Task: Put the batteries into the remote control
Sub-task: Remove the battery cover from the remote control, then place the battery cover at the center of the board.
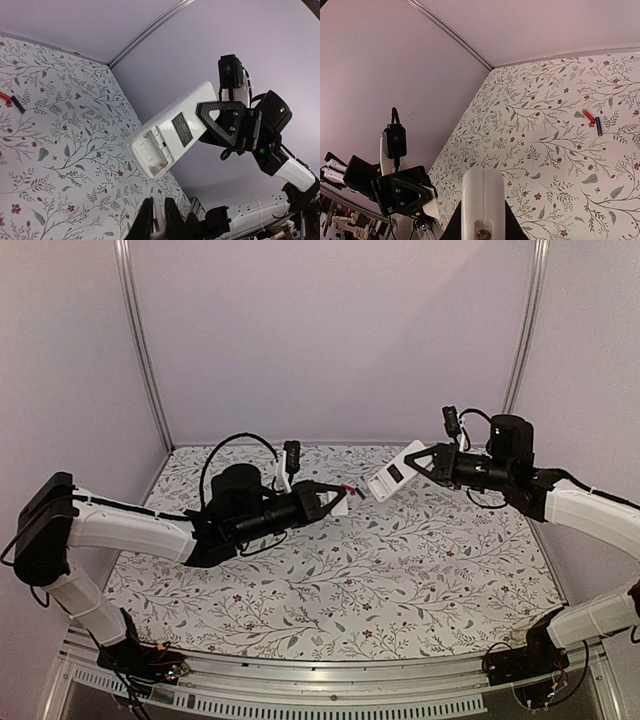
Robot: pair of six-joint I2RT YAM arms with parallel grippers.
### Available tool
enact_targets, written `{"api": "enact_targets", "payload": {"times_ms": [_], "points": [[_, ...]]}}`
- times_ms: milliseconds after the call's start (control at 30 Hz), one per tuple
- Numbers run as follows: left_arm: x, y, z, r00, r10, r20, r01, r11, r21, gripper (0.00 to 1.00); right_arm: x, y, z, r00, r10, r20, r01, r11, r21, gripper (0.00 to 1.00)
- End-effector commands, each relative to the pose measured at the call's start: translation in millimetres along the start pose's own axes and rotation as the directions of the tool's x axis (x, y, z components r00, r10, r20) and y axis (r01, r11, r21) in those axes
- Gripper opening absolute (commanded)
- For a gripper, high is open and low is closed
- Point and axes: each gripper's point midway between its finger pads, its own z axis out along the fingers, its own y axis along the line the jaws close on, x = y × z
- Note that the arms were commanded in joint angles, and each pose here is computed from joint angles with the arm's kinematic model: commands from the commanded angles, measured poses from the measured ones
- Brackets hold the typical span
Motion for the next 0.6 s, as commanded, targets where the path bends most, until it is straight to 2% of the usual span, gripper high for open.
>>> {"api": "enact_targets", "payload": {"times_ms": [0,333,567], "points": [[17.5,26.6,-10.1,0.988,0.091,-0.124,-0.107,0.986,-0.126,0.07,0.9,-30.7,-16.9,1.0,0.01,0.013,-0.011,0.996,0.09,0.0],[92.4,87.0,-7.0,0.908,0.017,-0.418,-0.104,0.977,-0.187,0.09,15.5,-55.6,-21.4,0.998,0.042,-0.04,-0.038,0.995,0.096,0.0],[125.8,120.1,-5.4,0.86,-0.052,-0.508,-0.084,0.967,-0.241,0.11,26.4,-61.4,-15.3,0.995,0.059,-0.086,-0.052,0.995,0.08,0.0]]}}
